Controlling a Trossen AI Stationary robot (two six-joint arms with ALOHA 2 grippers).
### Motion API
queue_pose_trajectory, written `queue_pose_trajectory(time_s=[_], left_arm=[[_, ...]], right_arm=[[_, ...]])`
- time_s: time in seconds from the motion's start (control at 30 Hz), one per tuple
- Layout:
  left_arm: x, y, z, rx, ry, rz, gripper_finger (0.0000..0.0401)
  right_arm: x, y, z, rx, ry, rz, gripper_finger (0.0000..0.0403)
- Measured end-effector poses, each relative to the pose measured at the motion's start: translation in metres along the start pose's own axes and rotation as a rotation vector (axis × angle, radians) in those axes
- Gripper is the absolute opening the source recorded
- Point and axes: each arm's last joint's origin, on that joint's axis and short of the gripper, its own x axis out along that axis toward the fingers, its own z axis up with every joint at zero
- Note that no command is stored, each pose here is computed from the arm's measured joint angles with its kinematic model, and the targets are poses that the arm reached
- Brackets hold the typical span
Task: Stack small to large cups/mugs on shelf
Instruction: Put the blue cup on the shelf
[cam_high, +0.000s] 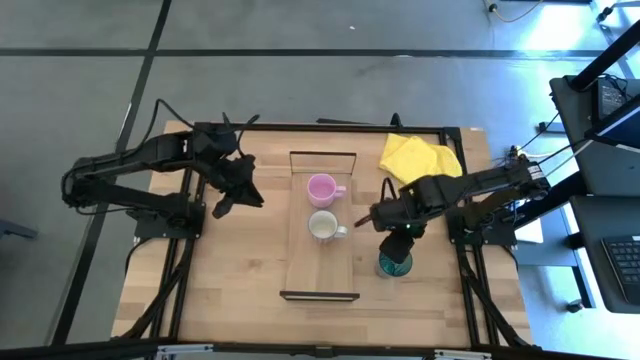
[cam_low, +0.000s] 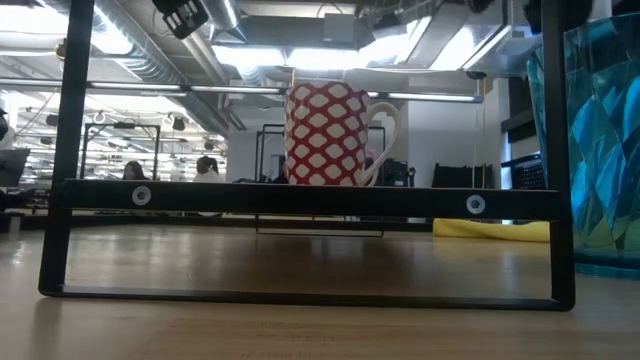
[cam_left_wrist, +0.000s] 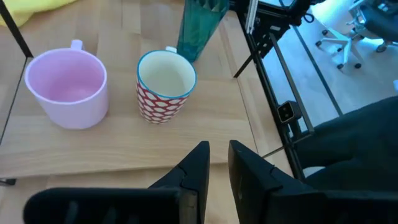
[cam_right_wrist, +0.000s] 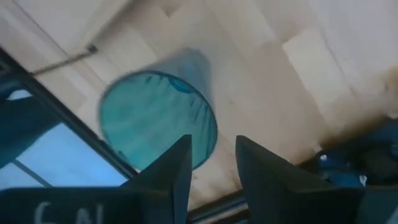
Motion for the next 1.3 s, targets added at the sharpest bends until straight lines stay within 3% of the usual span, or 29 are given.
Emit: queue_pose_trajectory(time_s=[0.23, 0.57, 1.0, 1.17, 1.3], left_arm=[[0.0, 0.0, -0.003, -0.039, 0.027, 0.001, 0.0055], [0.001, 0.001, -0.002, -0.06, 0.027, 0.036, 0.0055], [0.001, 0.002, -0.001, -0.08, 0.016, 0.059, 0.0055], [0.001, 0.003, -0.001, -0.08, 0.016, 0.077, 0.0055], [0.001, 0.003, -0.001, -0.083, 0.016, 0.077, 0.0055]], right_arm=[[0.031, 0.008, -0.004, 0.002, -0.023, 0.042, 0.0126], [0.059, 0.01, -0.014, 0.016, -0.009, 0.01, 0.0126], [0.023, 0.025, -0.008, -0.04, -0.192, 0.13, 0.0126], [0.0, 0.019, -0.009, -0.044, -0.325, 0.005, 0.0126], [-0.006, 0.006, -0.017, -0.039, -0.298, -0.153, 0.0126]])
